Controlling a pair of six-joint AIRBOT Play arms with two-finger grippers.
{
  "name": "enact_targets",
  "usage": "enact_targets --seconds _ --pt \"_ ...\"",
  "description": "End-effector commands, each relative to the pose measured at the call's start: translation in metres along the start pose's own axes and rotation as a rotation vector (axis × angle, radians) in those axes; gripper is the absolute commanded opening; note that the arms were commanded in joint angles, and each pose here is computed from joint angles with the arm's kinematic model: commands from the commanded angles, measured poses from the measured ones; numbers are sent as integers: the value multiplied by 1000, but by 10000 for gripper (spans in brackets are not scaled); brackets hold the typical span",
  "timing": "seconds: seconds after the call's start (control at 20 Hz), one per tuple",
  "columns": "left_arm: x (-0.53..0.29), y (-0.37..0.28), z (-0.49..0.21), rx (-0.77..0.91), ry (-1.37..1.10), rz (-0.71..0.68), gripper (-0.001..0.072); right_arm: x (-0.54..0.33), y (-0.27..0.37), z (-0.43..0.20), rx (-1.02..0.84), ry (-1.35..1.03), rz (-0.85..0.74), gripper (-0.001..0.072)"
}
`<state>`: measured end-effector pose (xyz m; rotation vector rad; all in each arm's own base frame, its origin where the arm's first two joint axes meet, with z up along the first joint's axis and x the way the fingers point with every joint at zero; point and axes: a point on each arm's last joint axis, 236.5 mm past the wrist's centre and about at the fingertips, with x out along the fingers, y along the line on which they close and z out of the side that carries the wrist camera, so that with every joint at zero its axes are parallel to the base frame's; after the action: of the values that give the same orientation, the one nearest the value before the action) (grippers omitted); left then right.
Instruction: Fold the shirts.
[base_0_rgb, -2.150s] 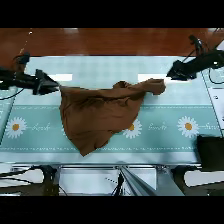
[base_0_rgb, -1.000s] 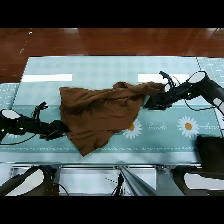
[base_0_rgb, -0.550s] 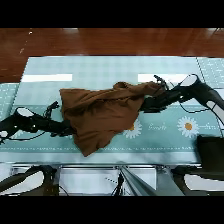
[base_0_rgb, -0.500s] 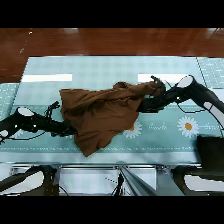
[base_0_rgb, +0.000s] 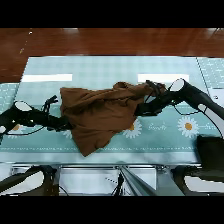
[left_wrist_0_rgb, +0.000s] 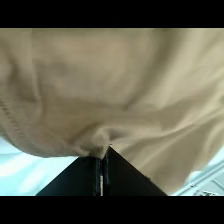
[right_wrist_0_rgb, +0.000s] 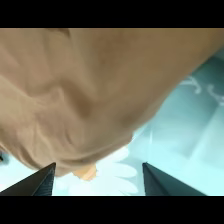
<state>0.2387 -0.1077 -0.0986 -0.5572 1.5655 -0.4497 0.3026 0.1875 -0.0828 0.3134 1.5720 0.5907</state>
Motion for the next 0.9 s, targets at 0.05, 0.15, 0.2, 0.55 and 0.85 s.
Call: enact_targets --seconds 0.05,0.15,0.2,0.55,0.85 --pt "-11 -18 17 22 -40 -44 21 26 11 22 50 -132 -49 590" --pt "-16 -20 25 39 -60 -41 21 34 19 40 114 -221 -56 572" --pt "-19 -22 29 54 -71 -39 21 37 22 44 147 -240 -48 388" --pt "-121 -96 80 317 -331 -22 21 -84 54 61 -91 -389 -51 26" --pt "-363 -281 43 789 -951 50 20 -306 191 31 -416 -818 0 25"
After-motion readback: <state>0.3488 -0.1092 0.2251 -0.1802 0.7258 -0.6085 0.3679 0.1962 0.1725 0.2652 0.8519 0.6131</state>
